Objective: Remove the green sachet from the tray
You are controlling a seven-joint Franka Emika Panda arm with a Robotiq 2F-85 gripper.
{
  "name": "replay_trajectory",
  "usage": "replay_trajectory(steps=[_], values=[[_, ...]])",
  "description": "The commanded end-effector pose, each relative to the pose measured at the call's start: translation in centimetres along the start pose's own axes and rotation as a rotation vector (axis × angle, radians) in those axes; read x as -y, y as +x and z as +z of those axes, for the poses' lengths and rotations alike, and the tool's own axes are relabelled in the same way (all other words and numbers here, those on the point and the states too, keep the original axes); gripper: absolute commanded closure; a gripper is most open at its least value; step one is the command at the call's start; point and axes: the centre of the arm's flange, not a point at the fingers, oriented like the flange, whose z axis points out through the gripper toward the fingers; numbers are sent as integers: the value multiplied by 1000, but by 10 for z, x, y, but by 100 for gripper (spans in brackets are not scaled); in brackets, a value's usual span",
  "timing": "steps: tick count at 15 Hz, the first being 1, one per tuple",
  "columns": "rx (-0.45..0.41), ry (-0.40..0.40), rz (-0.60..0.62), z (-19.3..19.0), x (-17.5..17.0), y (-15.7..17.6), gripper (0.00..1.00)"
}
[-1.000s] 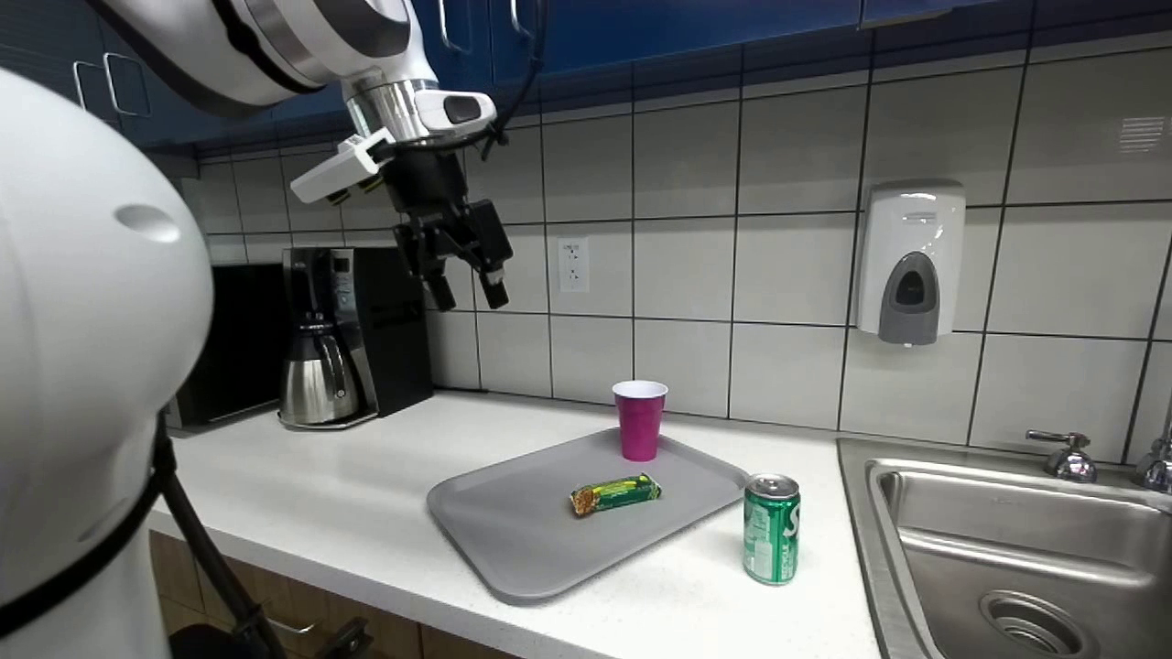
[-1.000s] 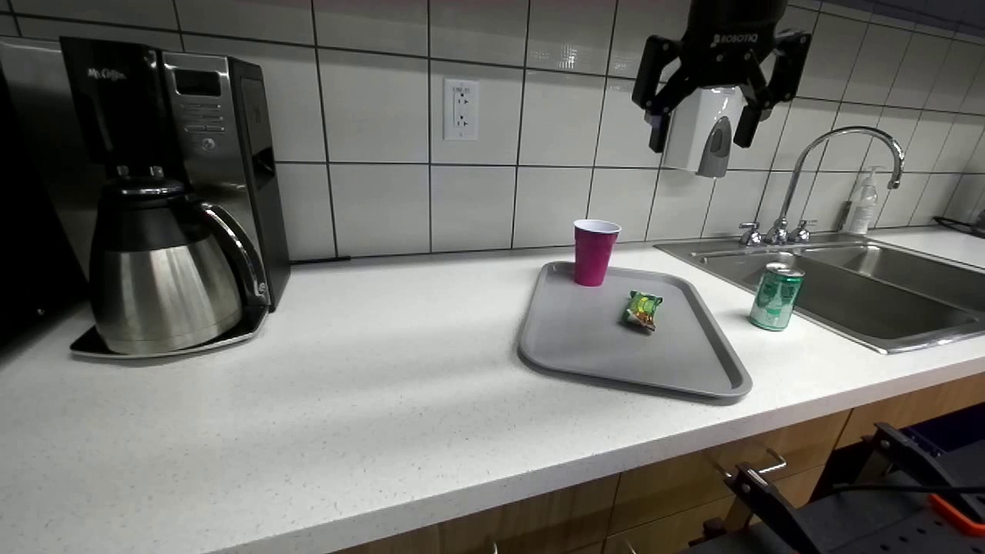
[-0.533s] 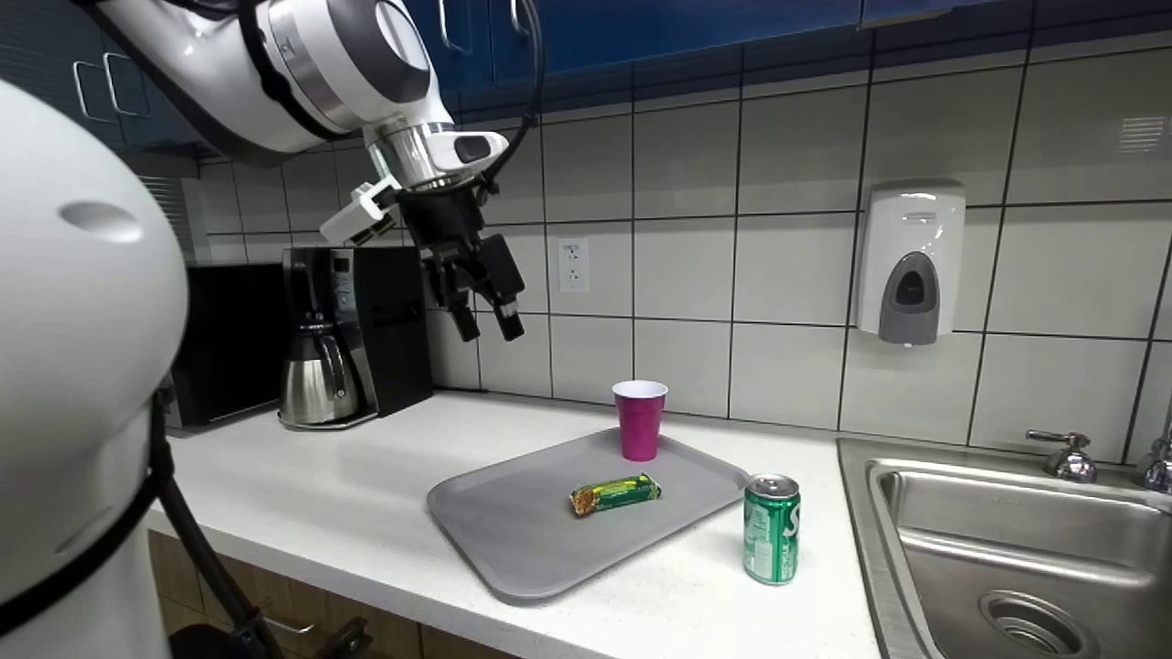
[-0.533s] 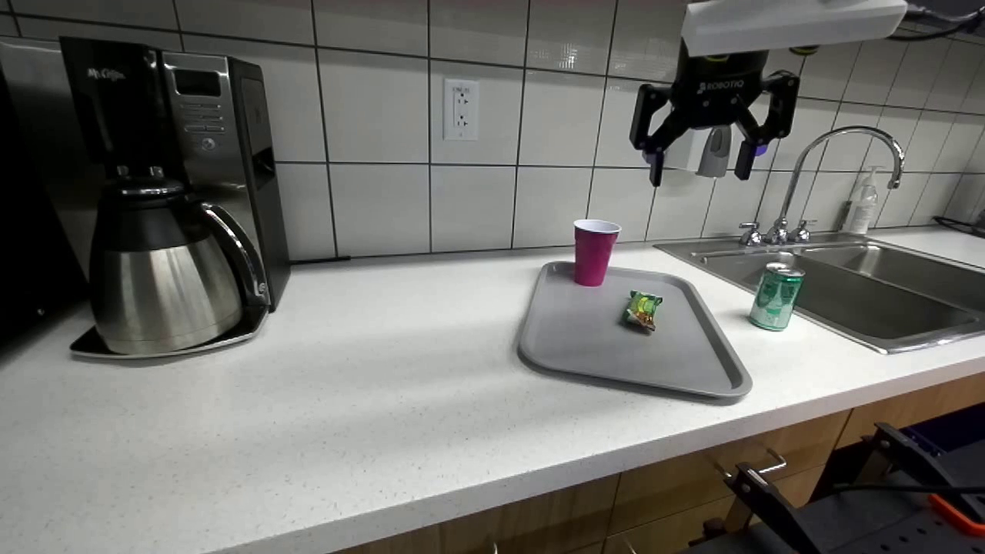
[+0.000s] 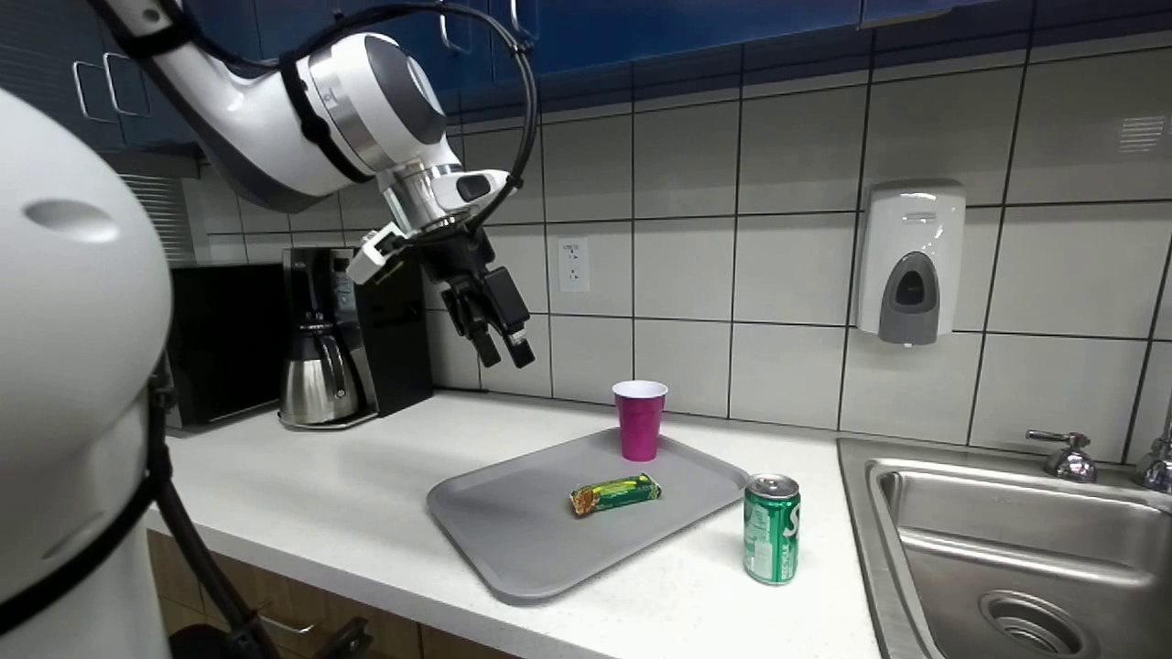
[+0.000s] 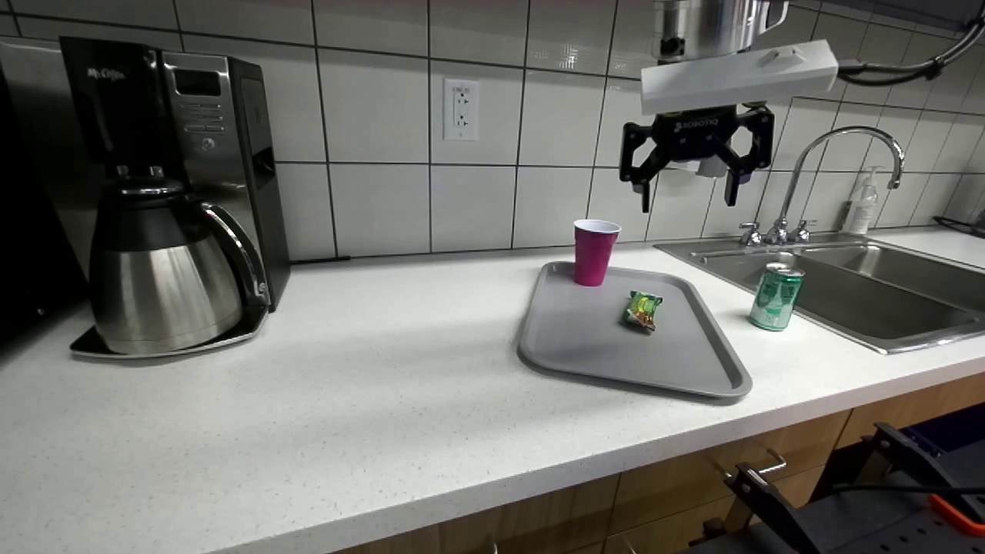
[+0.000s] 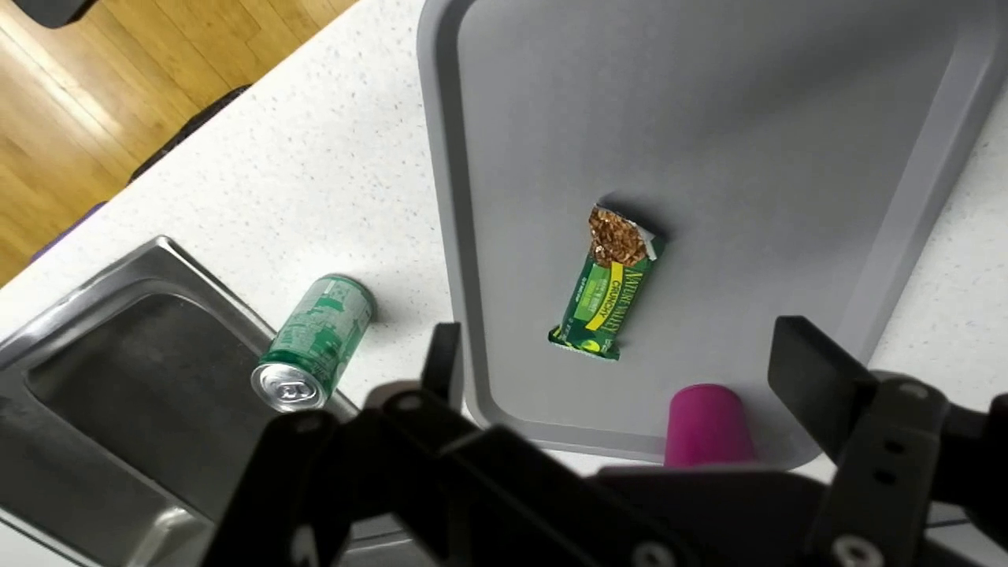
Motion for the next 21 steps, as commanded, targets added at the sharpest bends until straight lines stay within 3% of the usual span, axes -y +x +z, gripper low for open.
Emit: replay_trajectory(steps=[1,21], values=[[-9,-12,52,22,14,22,0],[148,66,238,136,27,95,0]])
